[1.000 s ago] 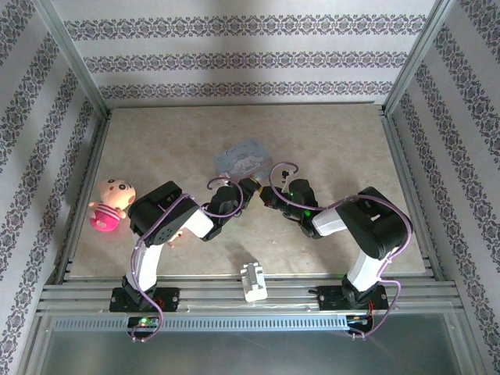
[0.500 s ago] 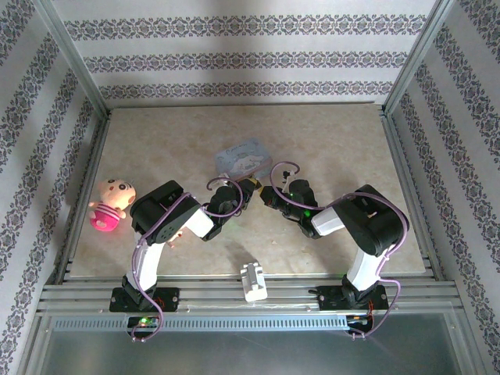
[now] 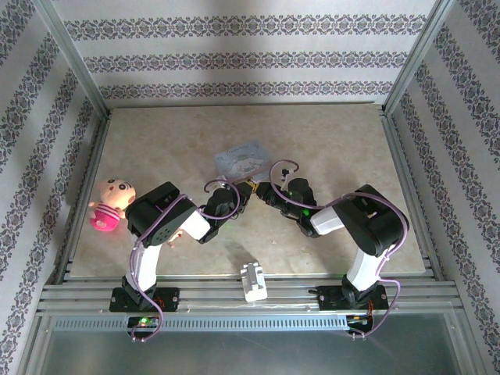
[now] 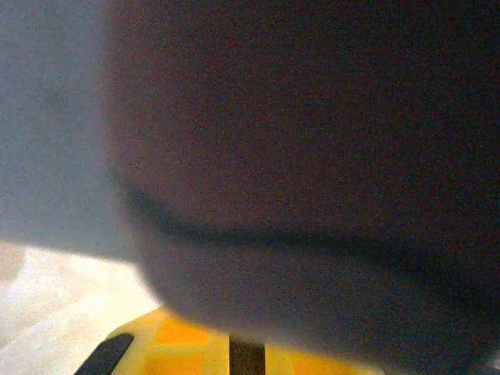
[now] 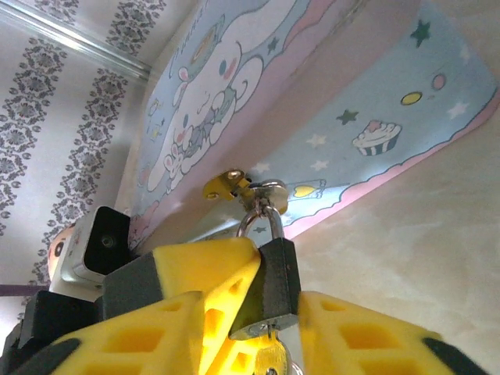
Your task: Unlock a padlock with a key
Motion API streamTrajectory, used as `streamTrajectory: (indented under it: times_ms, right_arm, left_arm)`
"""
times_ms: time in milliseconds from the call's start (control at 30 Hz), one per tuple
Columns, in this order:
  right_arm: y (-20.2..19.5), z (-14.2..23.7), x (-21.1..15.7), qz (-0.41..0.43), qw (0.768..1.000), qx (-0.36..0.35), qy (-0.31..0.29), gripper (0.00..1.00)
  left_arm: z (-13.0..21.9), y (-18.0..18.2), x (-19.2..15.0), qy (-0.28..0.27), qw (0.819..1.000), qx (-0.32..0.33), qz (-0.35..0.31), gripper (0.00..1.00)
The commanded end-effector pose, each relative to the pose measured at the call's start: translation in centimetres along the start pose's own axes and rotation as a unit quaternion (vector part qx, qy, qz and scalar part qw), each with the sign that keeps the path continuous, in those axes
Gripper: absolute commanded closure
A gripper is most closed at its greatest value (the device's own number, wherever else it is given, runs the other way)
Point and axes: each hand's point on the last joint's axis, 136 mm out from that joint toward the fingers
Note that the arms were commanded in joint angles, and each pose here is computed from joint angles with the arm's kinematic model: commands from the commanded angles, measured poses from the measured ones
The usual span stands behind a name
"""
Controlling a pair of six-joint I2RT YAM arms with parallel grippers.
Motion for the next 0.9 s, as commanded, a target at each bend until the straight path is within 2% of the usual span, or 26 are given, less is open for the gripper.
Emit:
streamTrajectory:
  times_ms: [0, 133, 233, 333, 500, 667, 867]
  right_arm:
    - [0.4, 1.4, 0.8, 0.022, 0.999, -0.009, -0.024, 0.60]
    - [-0.1, 3.3, 0.3, 0.046, 0.998, -0.042, -0.017, 0.59]
    - [-0.5, 4.8, -0.4, 0.085, 0.993, -0.088, 0.002, 0.63]
    - [-0.4, 6.3, -1.0, 0.141, 0.980, -0.135, 0.028, 0.68]
    - [0.6, 7.9, -1.6, 0.227, 0.956, -0.174, 0.068, 0.69]
    - [1.4, 8.2, -2.9, 0.285, 0.932, -0.193, 0.115, 0.69]
    - [1.8, 6.7, -3.5, 0.316, 0.915, -0.204, 0.144, 0.70]
  left_arm:
    - [0.3, -0.8, -0.6, 0.010, 0.999, 0.011, -0.028, 1.00]
    - [0.2, -0.5, -1.0, 0.025, 0.997, 0.044, -0.059, 1.00]
    - [0.5, -0.2, -1.1, 0.032, 0.994, 0.070, -0.073, 1.00]
    - [0.6, 0.0, -1.1, 0.037, 0.993, 0.082, -0.072, 1.00]
    - [0.8, 0.5, -2.0, 0.070, 0.989, 0.116, -0.060, 1.00]
    - [1.8, 0.7, -2.6, 0.100, 0.975, 0.171, -0.096, 1.00]
    - [2.3, 0.2, -2.3, 0.102, 0.975, 0.175, -0.089, 1.00]
Point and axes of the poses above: each hand's point on the last joint's axis, 136 mm out from that joint toward the fingers, its own z axis back along the fingers, its own y axis along the line the jaws close on, x = y × z, and after that the axes turned 4 degrees about z, right-handed
